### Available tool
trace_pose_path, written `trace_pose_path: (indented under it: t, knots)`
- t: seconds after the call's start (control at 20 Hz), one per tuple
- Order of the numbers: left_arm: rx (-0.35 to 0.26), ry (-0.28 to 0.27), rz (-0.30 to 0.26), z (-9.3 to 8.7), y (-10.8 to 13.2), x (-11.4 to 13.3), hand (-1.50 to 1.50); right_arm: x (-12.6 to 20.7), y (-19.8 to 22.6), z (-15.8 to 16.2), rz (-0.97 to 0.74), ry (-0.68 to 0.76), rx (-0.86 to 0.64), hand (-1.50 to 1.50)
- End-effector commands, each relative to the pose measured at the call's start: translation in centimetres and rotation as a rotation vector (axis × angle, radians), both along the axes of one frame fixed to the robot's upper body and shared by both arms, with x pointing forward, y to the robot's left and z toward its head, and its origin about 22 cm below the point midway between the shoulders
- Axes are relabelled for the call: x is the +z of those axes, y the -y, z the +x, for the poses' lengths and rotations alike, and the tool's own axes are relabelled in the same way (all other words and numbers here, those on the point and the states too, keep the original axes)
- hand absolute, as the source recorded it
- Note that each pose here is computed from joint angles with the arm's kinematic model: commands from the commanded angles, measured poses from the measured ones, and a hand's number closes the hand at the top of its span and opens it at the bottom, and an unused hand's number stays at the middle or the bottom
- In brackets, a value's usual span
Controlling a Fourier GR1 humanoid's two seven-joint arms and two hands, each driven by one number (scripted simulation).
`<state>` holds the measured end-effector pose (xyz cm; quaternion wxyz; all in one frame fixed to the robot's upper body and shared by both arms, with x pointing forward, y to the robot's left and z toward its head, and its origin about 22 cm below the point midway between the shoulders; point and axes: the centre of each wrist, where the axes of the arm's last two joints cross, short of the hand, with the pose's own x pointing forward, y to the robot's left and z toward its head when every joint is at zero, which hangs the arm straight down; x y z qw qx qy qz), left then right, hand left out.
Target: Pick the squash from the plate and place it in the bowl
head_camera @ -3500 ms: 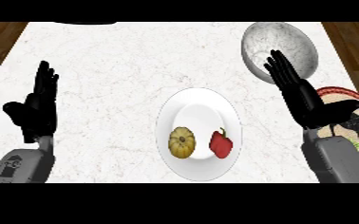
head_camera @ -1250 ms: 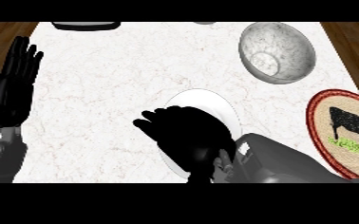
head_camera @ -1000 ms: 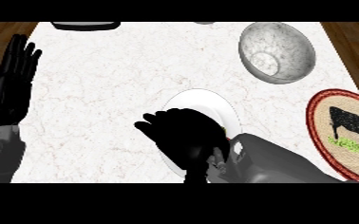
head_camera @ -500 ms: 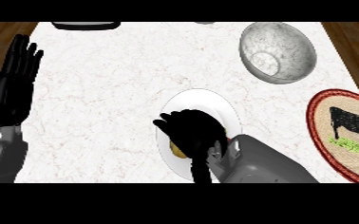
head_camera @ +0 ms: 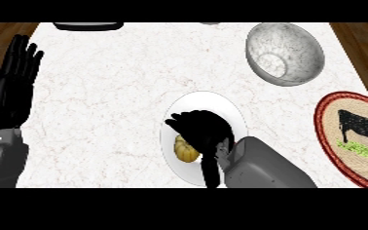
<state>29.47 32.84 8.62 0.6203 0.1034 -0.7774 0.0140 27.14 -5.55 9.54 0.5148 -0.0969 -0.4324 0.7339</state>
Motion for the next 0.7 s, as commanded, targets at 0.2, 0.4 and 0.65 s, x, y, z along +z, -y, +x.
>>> trace_pose_path:
  t: [0.2,0.4,0.65]
  knots:
    - [0.002,0.001,-0.004,0.7,0.4,-0.1,0.00,-1.2,-0.1,0.4,0.034,0.007,0.047,-1.50]
    - [0.006,0.003,0.002,-0.9,-0.2,-0.9,0.00,-3.5,-0.6,-0.8,-0.026,-0.014,0.022,-1.50]
    - [0.011,-0.008,0.009,-0.6,-0.3,-0.9,0.00,-4.0,-0.5,0.6,-0.047,-0.027,0.030,-1.50]
